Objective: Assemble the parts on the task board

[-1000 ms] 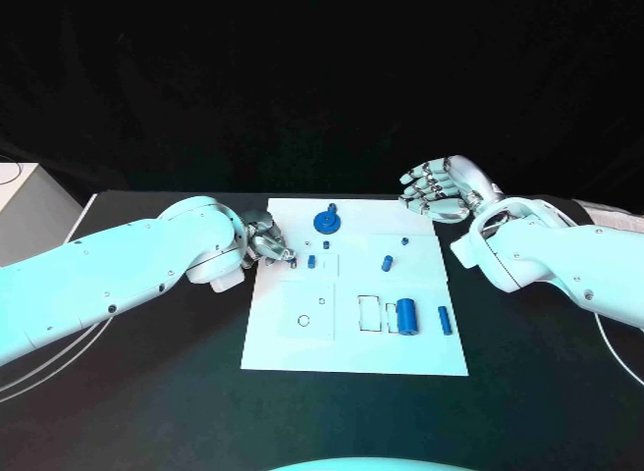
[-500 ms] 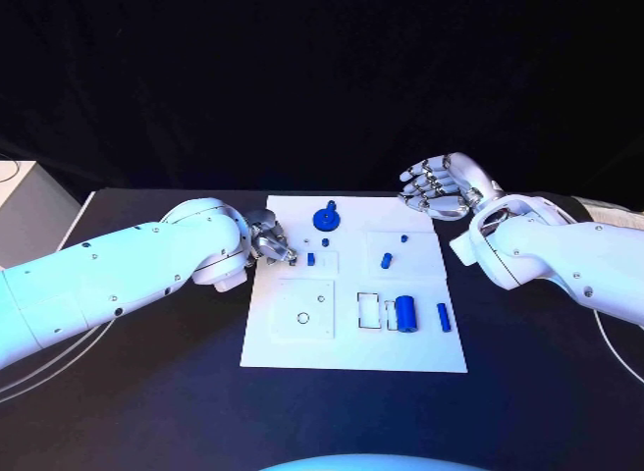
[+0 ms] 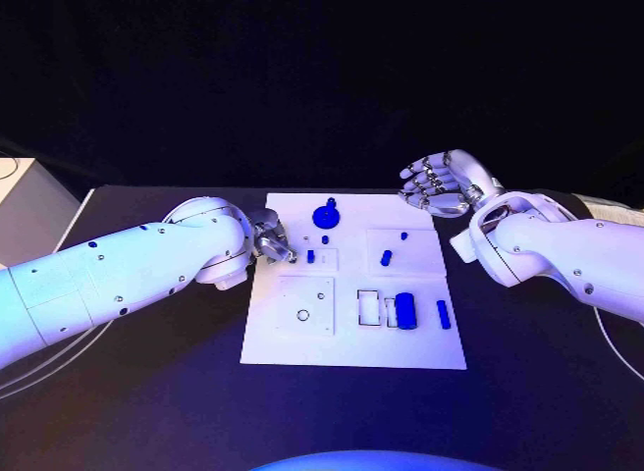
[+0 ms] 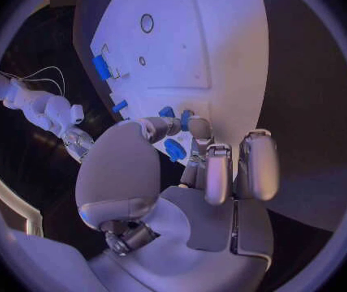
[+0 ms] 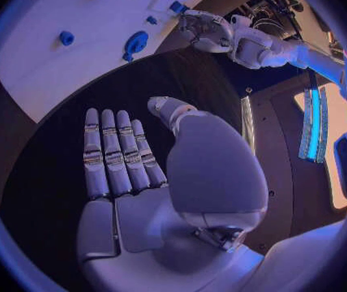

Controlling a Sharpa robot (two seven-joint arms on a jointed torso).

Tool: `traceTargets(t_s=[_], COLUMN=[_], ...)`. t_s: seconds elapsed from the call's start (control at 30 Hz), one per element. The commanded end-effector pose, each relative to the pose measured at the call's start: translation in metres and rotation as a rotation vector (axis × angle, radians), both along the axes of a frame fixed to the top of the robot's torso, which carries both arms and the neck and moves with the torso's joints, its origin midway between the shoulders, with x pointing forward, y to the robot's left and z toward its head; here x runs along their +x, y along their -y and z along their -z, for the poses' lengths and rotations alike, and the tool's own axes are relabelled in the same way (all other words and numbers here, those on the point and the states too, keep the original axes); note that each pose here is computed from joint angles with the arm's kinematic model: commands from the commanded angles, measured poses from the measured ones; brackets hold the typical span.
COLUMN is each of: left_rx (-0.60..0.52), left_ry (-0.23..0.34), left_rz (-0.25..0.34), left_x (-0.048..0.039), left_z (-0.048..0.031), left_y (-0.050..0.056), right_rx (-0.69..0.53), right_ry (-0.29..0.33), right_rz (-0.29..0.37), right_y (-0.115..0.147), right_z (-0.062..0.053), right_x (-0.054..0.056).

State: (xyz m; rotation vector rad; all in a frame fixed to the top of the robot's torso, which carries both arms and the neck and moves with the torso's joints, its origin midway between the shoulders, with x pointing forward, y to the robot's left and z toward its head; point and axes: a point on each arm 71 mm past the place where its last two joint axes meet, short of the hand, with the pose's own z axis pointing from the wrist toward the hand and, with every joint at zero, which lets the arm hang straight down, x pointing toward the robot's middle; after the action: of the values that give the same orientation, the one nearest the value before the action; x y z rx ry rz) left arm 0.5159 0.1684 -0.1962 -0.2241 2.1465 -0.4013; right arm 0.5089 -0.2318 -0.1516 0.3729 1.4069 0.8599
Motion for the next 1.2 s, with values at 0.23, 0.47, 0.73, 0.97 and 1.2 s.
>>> traceTargets(t_s=[0.23,0.47,0.73,0.97,1.2], left_rx=[0.042,0.052,0.064,0.076,0.084], left_ry=[0.002,0.010,0.013,0.013,-0.007], left_rz=[0.030,0.033,0.037,0.042,0.054], left_x=[0.0007,0.0014,0.0016,0.0018,0.0007], left_z=[0.0025,0.0036,0.0040,0.0046,0.0070], left_y=[0.0012,0.0008,-0.0003,-0.0015,-0.0003], right_rx=[-0.003,-0.003,-0.003,-0.003,-0.002], right_ry=[0.000,-0.001,-0.001,-0.005,-0.007], right_rz=[-0.018,-0.019,-0.019,-0.023,-0.026], right_y=[-0.0017,-0.0016,-0.0016,-0.0021,-0.0026], right_z=[0.0001,0.0001,0.0001,0.0003,0.0004], right_x=[-0.0007,-0.0008,-0.0010,-0.0011,-0.0013])
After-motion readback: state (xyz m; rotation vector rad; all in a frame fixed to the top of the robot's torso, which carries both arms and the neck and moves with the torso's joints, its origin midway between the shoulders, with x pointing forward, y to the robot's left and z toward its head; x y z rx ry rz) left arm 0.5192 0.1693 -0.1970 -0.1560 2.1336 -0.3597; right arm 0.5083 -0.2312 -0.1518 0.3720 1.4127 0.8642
